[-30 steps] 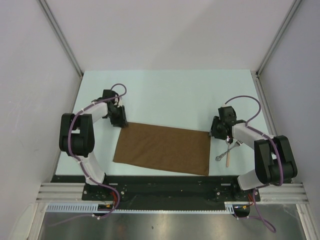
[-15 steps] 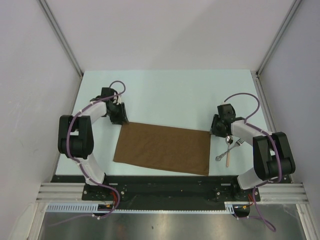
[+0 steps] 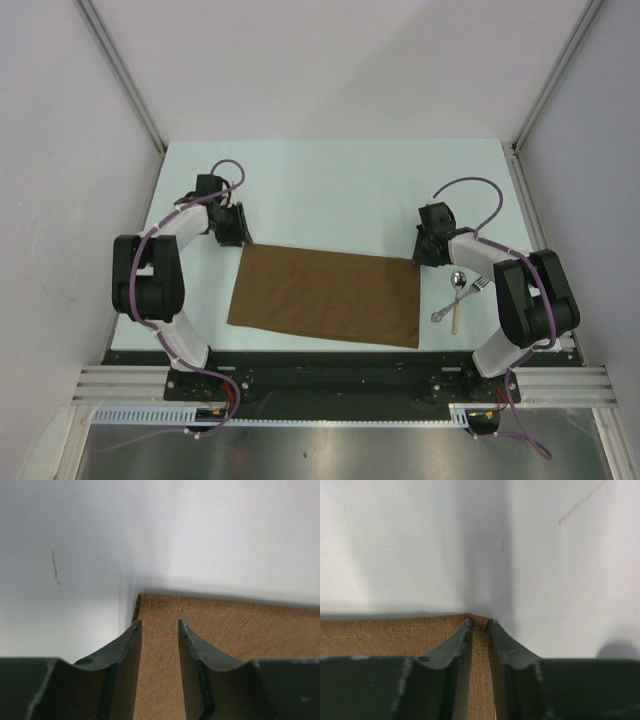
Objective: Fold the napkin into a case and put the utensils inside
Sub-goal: Pick up the rectangle-folded napkin from the center of the board.
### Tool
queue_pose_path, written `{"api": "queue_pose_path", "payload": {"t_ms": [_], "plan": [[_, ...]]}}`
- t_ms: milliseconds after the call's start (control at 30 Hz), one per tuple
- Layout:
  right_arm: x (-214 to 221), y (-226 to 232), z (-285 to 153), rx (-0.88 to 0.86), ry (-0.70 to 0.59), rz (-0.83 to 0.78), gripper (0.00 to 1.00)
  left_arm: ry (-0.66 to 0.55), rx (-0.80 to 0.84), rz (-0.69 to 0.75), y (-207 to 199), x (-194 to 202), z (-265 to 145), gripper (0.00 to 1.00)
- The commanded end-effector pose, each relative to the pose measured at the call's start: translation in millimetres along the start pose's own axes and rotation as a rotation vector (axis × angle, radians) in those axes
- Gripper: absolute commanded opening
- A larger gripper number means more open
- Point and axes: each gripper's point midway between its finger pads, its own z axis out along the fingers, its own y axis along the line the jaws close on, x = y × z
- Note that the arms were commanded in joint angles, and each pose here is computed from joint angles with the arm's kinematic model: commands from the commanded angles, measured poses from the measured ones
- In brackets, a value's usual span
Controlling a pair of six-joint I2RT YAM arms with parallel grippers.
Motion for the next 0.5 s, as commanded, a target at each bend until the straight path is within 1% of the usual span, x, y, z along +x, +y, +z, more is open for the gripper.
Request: {"api": "queue_pose_path", "payload": {"t_ms": [0,33,67,100,133,167,200,300,333,400,467], "plan": [[8.5,-10.4,13.9,0.074,0.035,-0.018,0.20,-0.105,0.013,-0.023,1.8,-19.4,-15.2,0.40],[6.1,-10.4,14.7,0.077,0.027,-0.019,0.14,-0.104,0.015,-0.023,1.8,-16.8,-15.5,0.40],[4.7,-10.2,15.8,0.078,0.023,-0.020,0.11,-0.112,0.017,-0.022,1.2,-16.6,-17.8,0.40],[4.0,-9.4,17.4,0.076,0.021,-0.021,0.09,-0.124,0.011,-0.046,11.0,-19.3,-19.1,0.40],[1.6,-7.7,17.9,0.069,0.014,-0.022,0.03,-0.115,0.013,-0.052,12.4,-14.9,-17.5,0.40],[-2.6,-5.5,19.2,0.064,-0.002,-0.021,0.01,-0.107,0.014,-0.056,13.3,-12.5,-16.0,0.40],[-6.2,-4.4,20.2,0.062,-0.011,-0.017,0.00,-0.099,0.016,-0.058,14.0,-10.9,-13.7,0.40],[-25.8,5.9,25.3,0.047,-0.058,-0.024,0.00,-0.059,0.025,-0.059,14.3,-3.0,-6.7,0.47],[-27.4,7.8,25.7,0.050,-0.048,-0.035,0.00,-0.055,0.023,-0.055,15.1,-2.7,-5.9,0.48],[-38.8,13.2,26.8,0.054,-0.055,-0.046,0.00,-0.037,0.020,-0.041,17.1,1.9,-3.1,0.48],[-38.7,14.6,29.3,0.054,-0.043,-0.058,0.00,-0.031,0.032,-0.031,15.5,1.6,-1.6,0.46]]}}
